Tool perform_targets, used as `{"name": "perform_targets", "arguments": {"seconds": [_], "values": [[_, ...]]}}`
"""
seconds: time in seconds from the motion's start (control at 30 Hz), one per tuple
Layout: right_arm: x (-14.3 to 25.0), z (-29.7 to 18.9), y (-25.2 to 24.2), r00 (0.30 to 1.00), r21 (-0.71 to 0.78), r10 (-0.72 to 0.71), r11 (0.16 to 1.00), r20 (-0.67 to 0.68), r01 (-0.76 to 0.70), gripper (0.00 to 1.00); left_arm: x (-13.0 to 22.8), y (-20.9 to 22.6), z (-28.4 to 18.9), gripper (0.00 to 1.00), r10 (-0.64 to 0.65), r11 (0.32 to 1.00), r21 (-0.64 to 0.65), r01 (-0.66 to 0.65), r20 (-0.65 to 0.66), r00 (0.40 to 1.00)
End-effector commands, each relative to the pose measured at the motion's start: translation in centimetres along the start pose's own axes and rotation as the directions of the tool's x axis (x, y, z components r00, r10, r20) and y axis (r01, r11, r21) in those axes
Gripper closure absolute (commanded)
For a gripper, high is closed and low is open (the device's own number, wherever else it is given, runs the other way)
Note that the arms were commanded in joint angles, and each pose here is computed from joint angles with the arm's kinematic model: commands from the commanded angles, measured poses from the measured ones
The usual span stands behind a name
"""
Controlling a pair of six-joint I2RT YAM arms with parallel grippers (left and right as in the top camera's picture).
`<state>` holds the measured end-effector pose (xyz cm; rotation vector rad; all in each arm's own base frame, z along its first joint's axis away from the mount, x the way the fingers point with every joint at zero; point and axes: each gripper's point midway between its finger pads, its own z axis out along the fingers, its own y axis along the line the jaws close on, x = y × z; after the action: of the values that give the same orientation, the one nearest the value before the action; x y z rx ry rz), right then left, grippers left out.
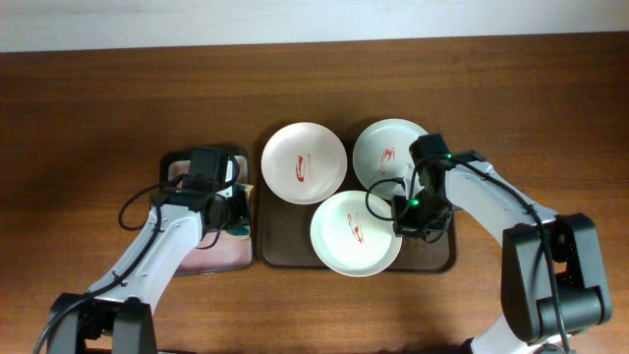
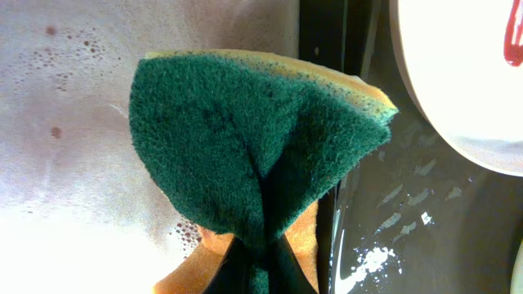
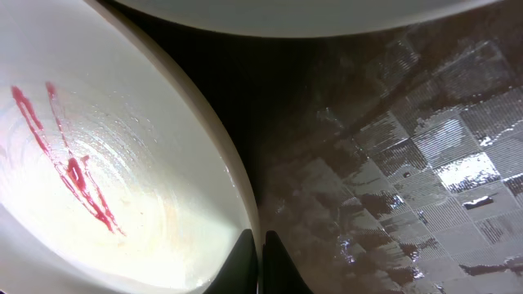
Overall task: Clean dirty plates on tray and stack at the side
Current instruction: 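Scrub the front white plate with the sponge in the left gripper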
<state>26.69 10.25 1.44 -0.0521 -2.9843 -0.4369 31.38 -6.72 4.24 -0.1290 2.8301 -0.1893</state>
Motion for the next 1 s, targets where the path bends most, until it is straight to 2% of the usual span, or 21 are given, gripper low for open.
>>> {"name": "perform_targets", "arguments": {"seconds": [0.0,0.07,0.13,0.23,0.43,0.47,0.73,0.8,0.9,0.97], "values": [[-0.1,0.0,0.2,1.000,0.006,-0.007,1.000,-0.002,0.007,0.96,-2.0,-1.3,-2.2,1.00,0.052,0.997,0.047,-0.055,0.065,0.997],[-0.1,0.0,0.2,1.000,0.006,-0.007,1.000,-0.001,0.007,0.96,-3.5,-2.0,-4.0,1.00,0.053,0.996,0.065,-0.061,0.114,0.992],[-0.1,0.0,0.3,1.000,-0.002,-0.007,1.000,-0.001,0.007,0.96,-4.0,-4.5,-5.5,1.00,0.058,0.977,0.198,-0.084,0.132,0.990],[0.0,0.0,1.2,1.000,-0.050,-0.008,0.999,-0.008,0.008,0.96,-3.2,-7.0,-5.9,1.00,0.031,0.943,0.327,-0.058,0.089,0.996],[0.3,-0.1,2.1,0.999,-0.106,0.028,0.994,-0.029,-0.031,0.96,-1.6,-13.9,-6.2,1.00,0.146,0.886,0.426,-0.184,0.121,0.982],[0.5,-0.1,2.4,0.999,-0.120,0.028,0.992,-0.040,-0.032,0.96,-0.9,-16.3,-5.8,1.00,0.163,0.867,0.456,-0.201,0.121,0.979],[1.0,0.4,3.8,0.999,-0.114,-0.030,0.993,-0.042,0.025,0.96,4.0,-23.3,0.6,1.00,0.141,0.857,0.506,-0.102,-0.041,0.989],[1.0,0.4,3.8,0.999,-0.114,-0.030,0.993,-0.042,0.025,0.96,4.8,-23.1,2.1,1.00,0.092,0.881,0.473,-0.036,-0.096,0.991],[1.0,0.4,3.8,0.999,-0.114,-0.030,0.993,-0.042,0.025,0.96,5.5,-22.7,3.2,1.00,0.085,0.894,0.448,-0.018,-0.129,0.988],[1.0,0.4,3.8,0.999,-0.114,-0.030,0.993,-0.042,0.025,0.96,6.3,-21.0,4.3,1.00,0.072,0.929,0.369,-0.008,-0.160,0.984]]}}
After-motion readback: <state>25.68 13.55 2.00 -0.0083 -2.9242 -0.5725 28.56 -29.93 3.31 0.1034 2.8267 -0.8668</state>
